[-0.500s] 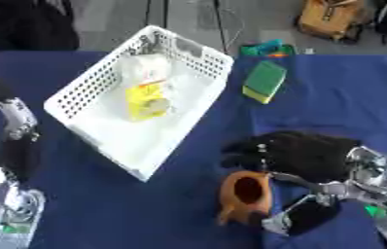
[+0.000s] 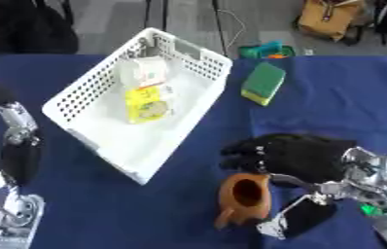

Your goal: Pick up objects on the table and place them in the box.

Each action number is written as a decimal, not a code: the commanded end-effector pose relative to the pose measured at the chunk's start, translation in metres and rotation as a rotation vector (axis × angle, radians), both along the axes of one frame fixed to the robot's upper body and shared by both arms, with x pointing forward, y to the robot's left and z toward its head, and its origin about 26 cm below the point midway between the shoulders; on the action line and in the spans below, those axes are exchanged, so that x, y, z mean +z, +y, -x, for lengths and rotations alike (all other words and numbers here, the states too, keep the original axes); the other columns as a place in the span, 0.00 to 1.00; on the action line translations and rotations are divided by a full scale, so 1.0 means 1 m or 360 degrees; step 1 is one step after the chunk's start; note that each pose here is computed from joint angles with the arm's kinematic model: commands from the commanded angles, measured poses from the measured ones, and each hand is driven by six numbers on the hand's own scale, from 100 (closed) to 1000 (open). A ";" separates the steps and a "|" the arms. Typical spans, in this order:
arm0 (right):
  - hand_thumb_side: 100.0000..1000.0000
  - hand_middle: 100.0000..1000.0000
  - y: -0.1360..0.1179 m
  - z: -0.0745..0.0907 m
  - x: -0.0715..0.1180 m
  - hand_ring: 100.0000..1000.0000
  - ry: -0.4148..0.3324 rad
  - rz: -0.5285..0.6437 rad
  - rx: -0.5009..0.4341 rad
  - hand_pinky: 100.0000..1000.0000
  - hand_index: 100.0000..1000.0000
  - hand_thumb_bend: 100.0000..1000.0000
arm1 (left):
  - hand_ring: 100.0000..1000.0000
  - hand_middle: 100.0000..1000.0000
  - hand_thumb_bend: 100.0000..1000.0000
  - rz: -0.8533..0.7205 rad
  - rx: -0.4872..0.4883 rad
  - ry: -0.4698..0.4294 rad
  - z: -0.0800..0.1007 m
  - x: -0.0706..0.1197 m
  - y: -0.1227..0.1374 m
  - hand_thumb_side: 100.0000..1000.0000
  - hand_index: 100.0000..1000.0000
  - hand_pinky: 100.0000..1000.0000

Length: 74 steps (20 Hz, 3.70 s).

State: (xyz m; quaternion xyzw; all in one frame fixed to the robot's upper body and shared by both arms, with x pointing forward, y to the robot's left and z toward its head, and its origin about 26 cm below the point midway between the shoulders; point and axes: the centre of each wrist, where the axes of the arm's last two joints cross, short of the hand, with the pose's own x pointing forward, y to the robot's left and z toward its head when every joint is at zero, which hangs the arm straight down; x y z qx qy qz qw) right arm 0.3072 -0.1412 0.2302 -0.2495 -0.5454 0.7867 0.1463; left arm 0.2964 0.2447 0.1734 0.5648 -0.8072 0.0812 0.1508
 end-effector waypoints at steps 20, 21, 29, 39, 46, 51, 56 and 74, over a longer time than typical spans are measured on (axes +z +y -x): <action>0.63 1.00 0.001 0.003 0.000 1.00 -0.0313 0.0479 0.0042 0.88 1.00 0.43 | 0.75 0.74 0.00 0.0009 -0.0014 -0.0023 0.002 0.004 -0.001 0.91 0.65 0.88; 0.63 1.00 0.001 0.003 -0.001 1.00 -0.0307 0.0479 0.0043 0.88 1.00 0.43 | 0.75 0.74 0.00 0.0009 -0.0014 -0.0024 0.002 0.004 -0.001 0.91 0.65 0.88; 0.62 1.00 0.007 -0.005 -0.009 0.97 -0.0173 0.0396 0.0037 0.84 1.00 0.41 | 0.75 0.74 0.00 0.0018 -0.0022 -0.0021 0.002 0.004 -0.002 0.91 0.65 0.88; 0.62 1.00 0.010 -0.013 -0.015 0.95 -0.0088 0.0375 0.0003 0.82 1.00 0.42 | 0.74 0.74 0.00 0.0021 -0.0031 -0.0023 0.002 0.005 -0.003 0.91 0.64 0.88; 0.61 1.00 0.012 -0.017 -0.021 0.94 -0.0055 0.0393 0.0004 0.82 1.00 0.41 | 0.74 0.74 0.00 0.0023 -0.0035 -0.0021 0.002 0.005 -0.003 0.91 0.64 0.88; 0.60 1.00 0.013 -0.020 -0.023 0.94 -0.0049 0.0407 -0.0010 0.82 1.00 0.41 | 0.74 0.74 0.00 0.0026 -0.0040 -0.0016 0.002 0.004 -0.004 0.90 0.64 0.88; 0.56 1.00 0.013 -0.024 -0.029 0.92 -0.0024 0.0435 -0.0031 0.79 1.00 0.41 | 0.74 0.74 0.00 0.0027 -0.0041 -0.0018 0.001 0.005 -0.004 0.90 0.64 0.88; 0.38 0.93 0.013 -0.028 -0.035 0.68 0.0034 0.0427 -0.0047 0.42 1.00 0.30 | 0.75 0.74 0.00 0.0030 -0.0041 -0.0010 0.001 0.005 -0.004 0.88 0.64 0.88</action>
